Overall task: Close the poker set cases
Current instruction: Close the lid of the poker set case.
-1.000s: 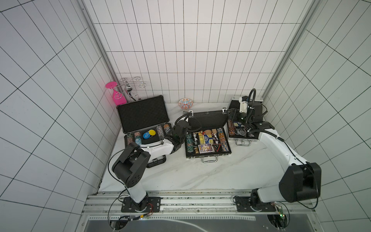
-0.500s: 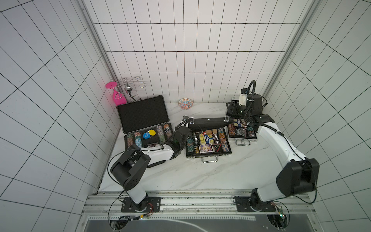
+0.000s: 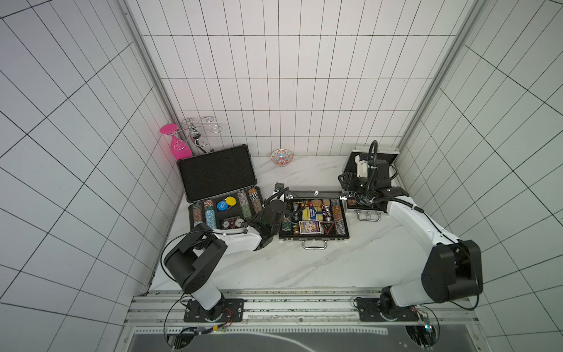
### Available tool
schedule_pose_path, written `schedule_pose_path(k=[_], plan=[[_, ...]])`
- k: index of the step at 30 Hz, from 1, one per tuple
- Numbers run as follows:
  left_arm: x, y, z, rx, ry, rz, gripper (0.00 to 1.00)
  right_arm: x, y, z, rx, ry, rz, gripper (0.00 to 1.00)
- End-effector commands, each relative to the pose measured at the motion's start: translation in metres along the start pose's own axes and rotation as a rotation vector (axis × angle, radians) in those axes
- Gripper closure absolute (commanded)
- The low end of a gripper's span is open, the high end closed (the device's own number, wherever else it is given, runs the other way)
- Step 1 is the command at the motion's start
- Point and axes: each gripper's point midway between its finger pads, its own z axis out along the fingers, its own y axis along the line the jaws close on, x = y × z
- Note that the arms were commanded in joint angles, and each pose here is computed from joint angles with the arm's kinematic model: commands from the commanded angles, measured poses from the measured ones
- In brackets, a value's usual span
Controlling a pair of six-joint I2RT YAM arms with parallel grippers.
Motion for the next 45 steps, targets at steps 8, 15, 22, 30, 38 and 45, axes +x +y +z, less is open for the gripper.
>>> schedule_pose_path(k=[8,15,22,30,38,45], plan=[[0.083,0.002,-0.011,0.017,0.238,-0.016,0.77,0.046,0.003,-0.008,-0.067,0.043,0.083,0.4],[0.099,0.002,-0.026,0.039,0.3,-0.077,0.67,0.05,0.003,-0.006,-0.068,0.055,0.076,0.4],[0.113,0.0,-0.045,0.067,0.411,-0.175,0.66,0.049,0.006,-0.009,-0.076,0.055,0.072,0.4],[0.12,0.02,-0.066,-0.029,0.507,-0.234,0.63,0.045,0.011,-0.017,-0.075,0.041,0.053,0.4],[0.095,0.033,-0.078,-0.086,0.515,-0.266,0.52,0.044,0.013,-0.019,-0.059,0.047,0.026,0.39],[0.051,0.03,-0.074,0.004,0.446,-0.378,0.52,0.048,0.012,-0.016,-0.056,0.061,0.021,0.38]])
